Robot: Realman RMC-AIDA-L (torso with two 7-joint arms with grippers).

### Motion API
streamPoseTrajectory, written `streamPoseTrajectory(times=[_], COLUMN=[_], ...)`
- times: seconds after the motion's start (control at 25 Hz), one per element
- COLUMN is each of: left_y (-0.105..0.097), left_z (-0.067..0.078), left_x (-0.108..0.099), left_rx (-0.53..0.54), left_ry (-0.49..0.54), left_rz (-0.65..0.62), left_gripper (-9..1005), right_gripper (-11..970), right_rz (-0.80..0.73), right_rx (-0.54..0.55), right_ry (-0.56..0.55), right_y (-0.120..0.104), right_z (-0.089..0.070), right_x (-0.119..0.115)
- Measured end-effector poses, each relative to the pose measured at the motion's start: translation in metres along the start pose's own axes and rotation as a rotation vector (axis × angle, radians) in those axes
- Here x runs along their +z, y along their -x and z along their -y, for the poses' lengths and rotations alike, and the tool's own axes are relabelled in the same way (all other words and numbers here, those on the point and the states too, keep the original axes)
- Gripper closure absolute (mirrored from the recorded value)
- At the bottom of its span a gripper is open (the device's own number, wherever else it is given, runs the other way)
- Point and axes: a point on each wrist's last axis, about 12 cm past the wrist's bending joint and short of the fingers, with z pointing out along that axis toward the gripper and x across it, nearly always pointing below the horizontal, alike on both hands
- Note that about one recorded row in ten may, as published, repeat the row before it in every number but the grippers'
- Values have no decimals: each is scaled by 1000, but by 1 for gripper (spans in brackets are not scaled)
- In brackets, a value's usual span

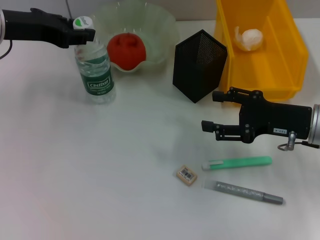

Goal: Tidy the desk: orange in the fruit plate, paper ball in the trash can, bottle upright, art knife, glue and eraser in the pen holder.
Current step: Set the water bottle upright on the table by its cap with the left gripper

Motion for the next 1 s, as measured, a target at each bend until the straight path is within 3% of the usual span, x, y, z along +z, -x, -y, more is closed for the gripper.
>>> streamPoseTrajectory(times=[1.0], left_y=[-2], left_z=[1], left_x=[0], left_rx=[12], left_ry=[-5], left_rz=[5], left_gripper=[557], right_gripper=[130], right_rz=[1], right_rx=[5], right_ry=[2], right_y=[1], right_z=[0], right_x=[0])
